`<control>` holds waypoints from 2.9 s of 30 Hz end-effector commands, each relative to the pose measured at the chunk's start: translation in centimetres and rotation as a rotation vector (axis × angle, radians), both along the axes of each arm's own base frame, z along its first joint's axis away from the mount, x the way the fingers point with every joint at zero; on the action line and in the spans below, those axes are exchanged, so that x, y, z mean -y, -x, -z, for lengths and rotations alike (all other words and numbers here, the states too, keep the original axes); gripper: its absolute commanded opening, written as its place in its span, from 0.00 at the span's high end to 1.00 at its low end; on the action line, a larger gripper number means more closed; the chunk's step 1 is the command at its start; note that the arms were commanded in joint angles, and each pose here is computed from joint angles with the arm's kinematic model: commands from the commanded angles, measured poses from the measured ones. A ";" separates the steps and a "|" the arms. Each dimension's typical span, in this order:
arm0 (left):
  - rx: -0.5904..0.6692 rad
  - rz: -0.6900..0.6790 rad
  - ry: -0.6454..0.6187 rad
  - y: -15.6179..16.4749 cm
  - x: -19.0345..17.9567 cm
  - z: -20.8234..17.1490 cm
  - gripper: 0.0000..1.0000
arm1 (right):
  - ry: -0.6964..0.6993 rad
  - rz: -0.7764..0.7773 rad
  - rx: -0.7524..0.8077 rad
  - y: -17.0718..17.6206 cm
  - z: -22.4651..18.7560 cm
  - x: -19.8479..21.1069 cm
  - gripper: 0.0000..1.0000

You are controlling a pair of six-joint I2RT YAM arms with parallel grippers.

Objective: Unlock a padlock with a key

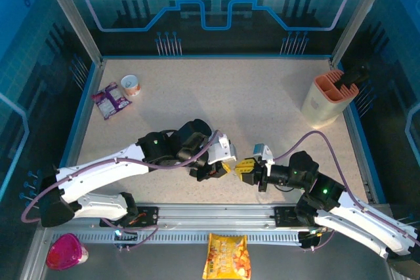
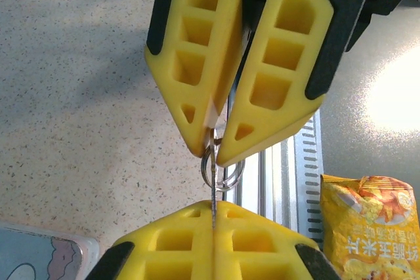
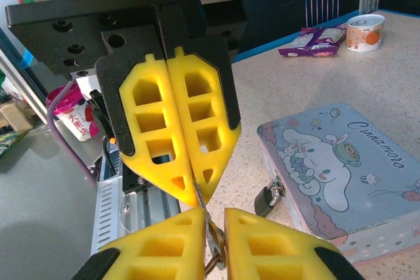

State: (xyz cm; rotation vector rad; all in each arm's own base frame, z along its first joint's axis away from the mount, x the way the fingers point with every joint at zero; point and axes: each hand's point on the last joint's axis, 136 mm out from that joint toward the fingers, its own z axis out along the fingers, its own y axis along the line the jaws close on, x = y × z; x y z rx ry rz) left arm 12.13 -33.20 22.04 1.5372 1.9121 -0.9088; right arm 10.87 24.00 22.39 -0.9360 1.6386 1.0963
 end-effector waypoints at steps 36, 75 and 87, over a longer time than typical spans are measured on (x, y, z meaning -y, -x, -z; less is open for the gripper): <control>0.115 -0.120 0.081 -2.0 -0.5 -1.7 0.70 | 0.023 0.067 0.004 -0.9 -0.8 0.8 1.00; -0.319 -1.237 -0.134 -7.8 -13.1 16.2 0.39 | 0.094 0.353 -0.189 -4.0 3.1 2.4 1.00; -0.301 -1.314 -0.117 -10.3 -9.6 16.8 0.41 | 0.088 0.352 -0.179 -3.9 2.8 2.5 1.00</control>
